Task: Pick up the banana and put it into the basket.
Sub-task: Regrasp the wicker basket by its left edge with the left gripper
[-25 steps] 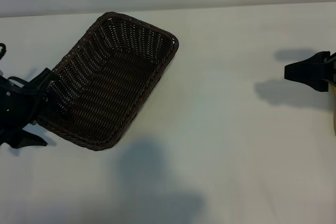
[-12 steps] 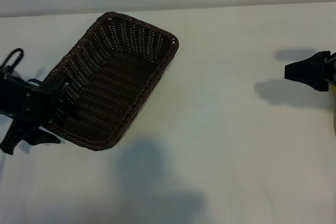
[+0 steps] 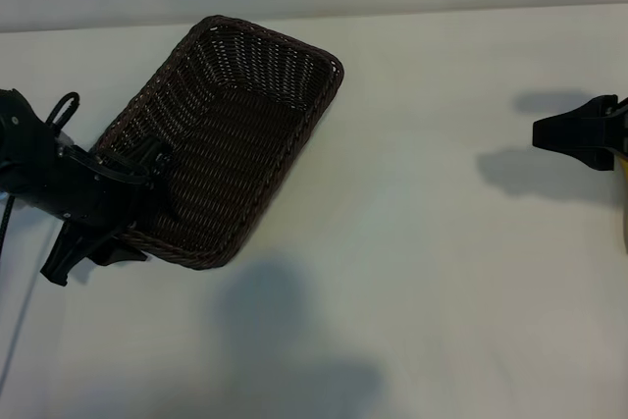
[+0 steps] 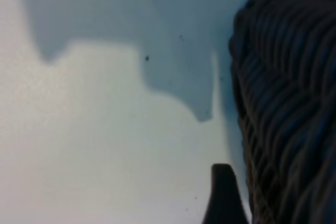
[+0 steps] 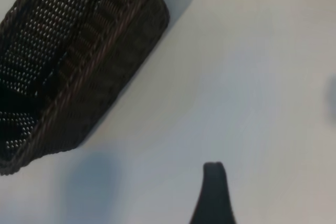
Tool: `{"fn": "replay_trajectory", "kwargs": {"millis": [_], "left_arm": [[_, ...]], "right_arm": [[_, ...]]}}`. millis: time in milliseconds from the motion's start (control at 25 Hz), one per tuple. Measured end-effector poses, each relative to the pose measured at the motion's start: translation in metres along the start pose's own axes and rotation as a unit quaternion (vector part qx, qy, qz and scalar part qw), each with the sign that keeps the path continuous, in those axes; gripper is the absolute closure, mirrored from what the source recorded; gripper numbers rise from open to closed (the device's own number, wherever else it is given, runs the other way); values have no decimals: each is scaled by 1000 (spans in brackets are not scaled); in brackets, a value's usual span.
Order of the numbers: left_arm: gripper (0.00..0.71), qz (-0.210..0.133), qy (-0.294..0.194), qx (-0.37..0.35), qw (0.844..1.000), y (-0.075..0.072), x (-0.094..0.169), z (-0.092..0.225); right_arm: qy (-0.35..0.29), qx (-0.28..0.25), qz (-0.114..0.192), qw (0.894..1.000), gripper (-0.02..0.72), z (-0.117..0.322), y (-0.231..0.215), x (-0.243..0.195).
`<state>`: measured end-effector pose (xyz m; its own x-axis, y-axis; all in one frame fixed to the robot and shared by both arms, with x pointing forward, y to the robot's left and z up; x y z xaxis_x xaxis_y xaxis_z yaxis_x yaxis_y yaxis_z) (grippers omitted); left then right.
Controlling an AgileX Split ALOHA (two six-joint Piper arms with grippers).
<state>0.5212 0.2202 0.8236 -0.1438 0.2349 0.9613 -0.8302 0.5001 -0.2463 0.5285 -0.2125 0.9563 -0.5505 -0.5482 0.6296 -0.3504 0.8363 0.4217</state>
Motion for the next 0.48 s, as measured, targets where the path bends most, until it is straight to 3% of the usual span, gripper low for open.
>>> {"fn": "replay_trajectory", "kwargs": {"millis": [120, 280, 480], "left_arm": [[294, -3, -4, 8, 1000, 1, 0, -2], [530, -4, -5, 19, 1000, 1, 0, -2], [550, -1, -12, 15, 1000, 0, 0, -5]], "right_arm": [[0, 0, 0, 1000, 133, 0, 0, 0], [0, 0, 0, 1000, 133, 0, 0, 0], [0, 0, 0, 1000, 133, 0, 0, 0]]}}
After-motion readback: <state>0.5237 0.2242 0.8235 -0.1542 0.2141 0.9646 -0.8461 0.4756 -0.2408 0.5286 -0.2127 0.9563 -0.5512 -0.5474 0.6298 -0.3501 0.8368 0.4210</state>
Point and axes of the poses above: a point on each arm's last joint axis where the gripper is mounted, x pointing back along that axis away from the gripper, y along the wrist's bending axis when the last joint is at zero, z = x × y, the point moved 10 cm from there along -x, pointing out along that axis toward the gripper, and after that the axes turned 5 degrees about x, right-handed, at the moved point
